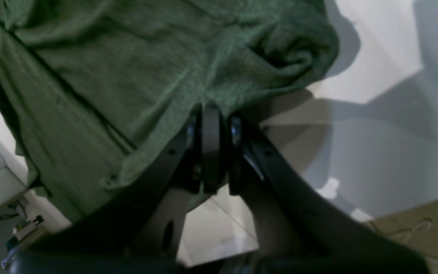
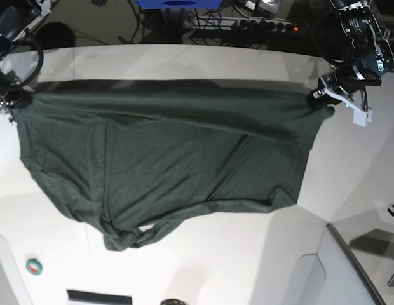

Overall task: Layout the t-shirt on the table in an organized manner, then fold the t-shirt properly
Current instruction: 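Pull the held shirt edge with both grippers to straighten the shirt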

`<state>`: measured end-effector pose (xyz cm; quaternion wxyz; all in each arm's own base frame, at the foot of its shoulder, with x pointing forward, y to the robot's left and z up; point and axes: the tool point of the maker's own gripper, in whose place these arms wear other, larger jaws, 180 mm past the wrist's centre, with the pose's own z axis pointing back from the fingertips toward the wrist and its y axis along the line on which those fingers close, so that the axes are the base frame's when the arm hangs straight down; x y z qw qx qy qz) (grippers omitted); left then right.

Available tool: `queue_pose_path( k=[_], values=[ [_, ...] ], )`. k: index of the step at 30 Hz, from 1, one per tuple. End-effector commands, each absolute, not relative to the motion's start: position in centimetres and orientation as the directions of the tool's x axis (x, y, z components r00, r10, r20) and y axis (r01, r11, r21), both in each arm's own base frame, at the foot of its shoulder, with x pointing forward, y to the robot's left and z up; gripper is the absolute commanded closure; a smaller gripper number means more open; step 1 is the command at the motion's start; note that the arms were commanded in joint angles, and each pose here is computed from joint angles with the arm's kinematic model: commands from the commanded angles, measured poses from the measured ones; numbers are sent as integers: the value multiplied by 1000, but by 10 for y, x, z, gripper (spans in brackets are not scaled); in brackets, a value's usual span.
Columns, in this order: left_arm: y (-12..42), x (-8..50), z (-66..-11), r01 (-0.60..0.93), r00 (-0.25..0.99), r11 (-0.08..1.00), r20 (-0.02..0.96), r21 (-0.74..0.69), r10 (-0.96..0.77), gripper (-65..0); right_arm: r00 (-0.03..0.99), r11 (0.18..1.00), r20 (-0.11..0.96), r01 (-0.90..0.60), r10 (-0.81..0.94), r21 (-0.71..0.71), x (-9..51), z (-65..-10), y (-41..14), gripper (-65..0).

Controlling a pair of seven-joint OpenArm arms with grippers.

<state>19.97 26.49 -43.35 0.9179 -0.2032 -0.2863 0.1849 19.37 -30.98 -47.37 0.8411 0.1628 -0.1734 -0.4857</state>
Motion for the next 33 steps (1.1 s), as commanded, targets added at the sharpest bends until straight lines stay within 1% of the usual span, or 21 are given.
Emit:
queue_pose_path(
  k=[1,9,13,33],
  values=[
    [272,200,-426,-214,756,858,477,-466,448,0,455,478,163,761,-875,439,194,-467,-322,-6],
    [272,194,-430,-222,764,857,463,-465,450,0,463,483,157,768,-873,420,185,-471,-322,-6],
    [271,187,-438,-242,771,848,436,-472,463,0,463,482,155,768,-873,421,185,-472,-321,-6],
    [271,178,-443,-255,780,846,417,-469,466,0,466,482,144,776,-873,407,176,-475,-320,-6]
  ],
)
